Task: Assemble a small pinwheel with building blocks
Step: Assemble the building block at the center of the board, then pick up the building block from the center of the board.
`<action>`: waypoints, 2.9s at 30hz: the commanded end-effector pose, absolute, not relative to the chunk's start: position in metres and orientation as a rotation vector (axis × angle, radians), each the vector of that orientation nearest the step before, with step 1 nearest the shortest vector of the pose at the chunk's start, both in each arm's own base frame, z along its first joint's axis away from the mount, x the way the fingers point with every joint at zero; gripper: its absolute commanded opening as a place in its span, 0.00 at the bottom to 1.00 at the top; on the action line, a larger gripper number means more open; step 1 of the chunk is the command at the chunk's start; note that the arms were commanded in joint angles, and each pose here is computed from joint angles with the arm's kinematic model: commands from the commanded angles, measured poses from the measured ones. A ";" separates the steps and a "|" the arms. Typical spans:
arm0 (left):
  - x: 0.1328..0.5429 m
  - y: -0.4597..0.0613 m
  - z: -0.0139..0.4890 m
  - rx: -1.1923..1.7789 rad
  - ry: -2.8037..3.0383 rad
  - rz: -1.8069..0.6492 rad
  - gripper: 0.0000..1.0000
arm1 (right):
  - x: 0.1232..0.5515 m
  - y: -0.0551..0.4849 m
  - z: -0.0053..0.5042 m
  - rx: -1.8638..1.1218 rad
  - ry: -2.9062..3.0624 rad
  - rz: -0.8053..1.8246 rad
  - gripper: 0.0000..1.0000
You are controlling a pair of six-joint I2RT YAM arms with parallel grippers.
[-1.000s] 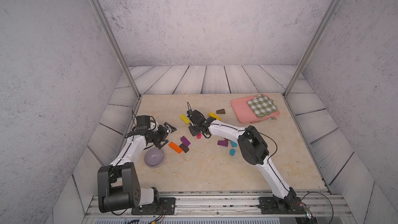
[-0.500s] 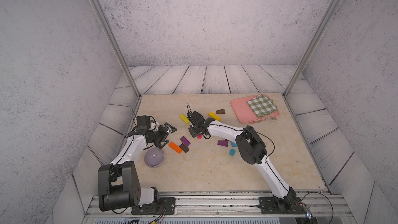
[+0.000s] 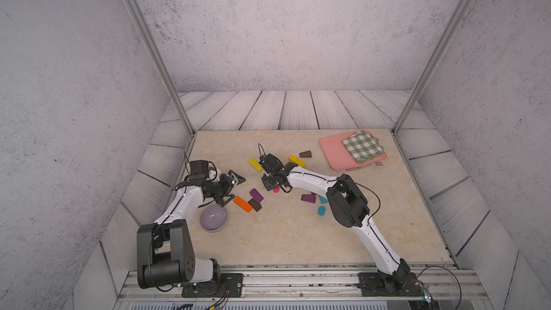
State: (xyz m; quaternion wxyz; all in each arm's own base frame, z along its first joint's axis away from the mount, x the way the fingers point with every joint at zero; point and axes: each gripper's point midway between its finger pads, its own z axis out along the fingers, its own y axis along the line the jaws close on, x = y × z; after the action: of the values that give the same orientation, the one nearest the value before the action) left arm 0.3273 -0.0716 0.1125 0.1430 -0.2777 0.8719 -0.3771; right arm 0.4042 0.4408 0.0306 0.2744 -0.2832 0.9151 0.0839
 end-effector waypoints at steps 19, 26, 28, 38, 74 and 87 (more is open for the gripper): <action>0.356 -0.085 0.093 -0.733 2.634 -0.893 0.96 | 0.360 0.395 0.113 -0.686 2.402 0.359 0.75; 0.352 -0.087 0.089 -0.715 2.651 -0.903 0.96 | 0.354 0.402 0.070 -0.725 2.458 0.383 0.71; 0.350 -0.086 0.087 -0.716 2.657 -0.901 0.96 | 0.359 0.401 0.059 -0.730 2.452 0.334 0.67; 0.350 -0.084 0.082 -0.736 2.654 -0.933 0.96 | 0.367 0.404 0.030 -0.746 2.490 0.265 0.55; 0.345 -0.077 0.082 -0.707 2.668 -0.839 0.96 | 0.369 0.398 0.092 -0.725 2.414 0.271 0.70; 0.334 -0.111 0.069 -0.418 2.874 -0.525 0.76 | 0.308 0.274 0.117 -0.632 2.485 0.217 0.80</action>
State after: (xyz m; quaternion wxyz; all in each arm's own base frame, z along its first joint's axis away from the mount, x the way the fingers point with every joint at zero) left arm 0.3402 -0.1187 0.0809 0.1133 -0.1564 0.9551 -0.2247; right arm 0.3185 0.3109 0.1281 0.3094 -0.2530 0.9115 0.0967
